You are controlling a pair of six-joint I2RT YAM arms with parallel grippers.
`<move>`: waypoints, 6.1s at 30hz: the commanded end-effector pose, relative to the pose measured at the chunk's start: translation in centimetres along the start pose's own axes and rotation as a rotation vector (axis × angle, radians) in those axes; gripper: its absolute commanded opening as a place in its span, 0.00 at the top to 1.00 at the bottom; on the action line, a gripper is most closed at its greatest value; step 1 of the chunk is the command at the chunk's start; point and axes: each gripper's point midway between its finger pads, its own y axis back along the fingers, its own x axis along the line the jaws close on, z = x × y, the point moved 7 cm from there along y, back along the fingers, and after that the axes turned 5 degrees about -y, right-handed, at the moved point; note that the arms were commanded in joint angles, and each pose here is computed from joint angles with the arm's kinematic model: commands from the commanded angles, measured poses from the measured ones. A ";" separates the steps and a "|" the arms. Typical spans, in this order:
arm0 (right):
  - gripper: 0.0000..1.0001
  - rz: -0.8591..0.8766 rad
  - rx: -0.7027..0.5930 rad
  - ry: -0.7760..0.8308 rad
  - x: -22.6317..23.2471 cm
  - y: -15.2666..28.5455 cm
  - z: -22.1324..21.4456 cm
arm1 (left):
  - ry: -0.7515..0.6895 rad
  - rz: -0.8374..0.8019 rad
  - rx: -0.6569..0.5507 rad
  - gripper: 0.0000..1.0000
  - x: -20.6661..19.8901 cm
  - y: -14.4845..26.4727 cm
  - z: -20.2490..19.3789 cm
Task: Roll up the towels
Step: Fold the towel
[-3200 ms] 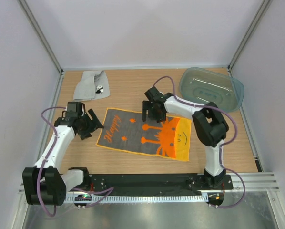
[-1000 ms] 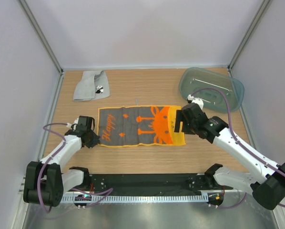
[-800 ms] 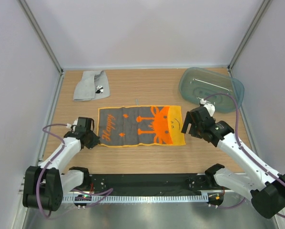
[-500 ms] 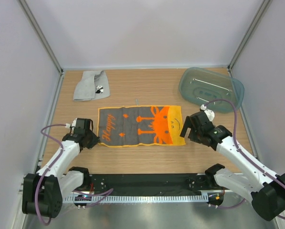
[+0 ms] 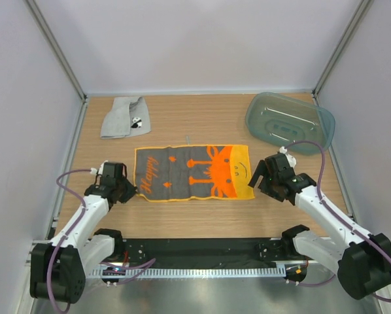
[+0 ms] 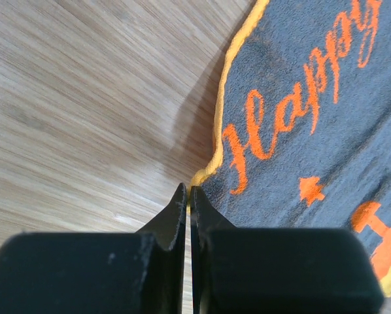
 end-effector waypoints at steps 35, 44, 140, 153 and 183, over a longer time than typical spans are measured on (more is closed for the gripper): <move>0.99 0.043 0.123 -0.028 -0.1 -3.8 -2.3 | -0.007 -0.085 -0.034 1.00 -1.4 1.6 1.0; 0.99 0.067 0.072 -0.040 0.1 -0.9 -1.3 | 0.024 -0.116 -0.032 1.00 -1.7 2.9 1.0; 0.76 0.521 0.226 0.361 20.4 -3.3 1.2 | -0.157 -0.043 -0.079 0.67 -12.0 -2.1 11.0; 0.95 0.762 0.584 0.468 27.3 -7.5 -6.7 | -0.156 0.048 0.043 0.92 -9.4 -7.0 7.6; 0.99 0.767 0.521 0.589 20.3 -3.5 -0.3 | -0.171 0.014 0.022 0.91 -10.1 -7.4 8.1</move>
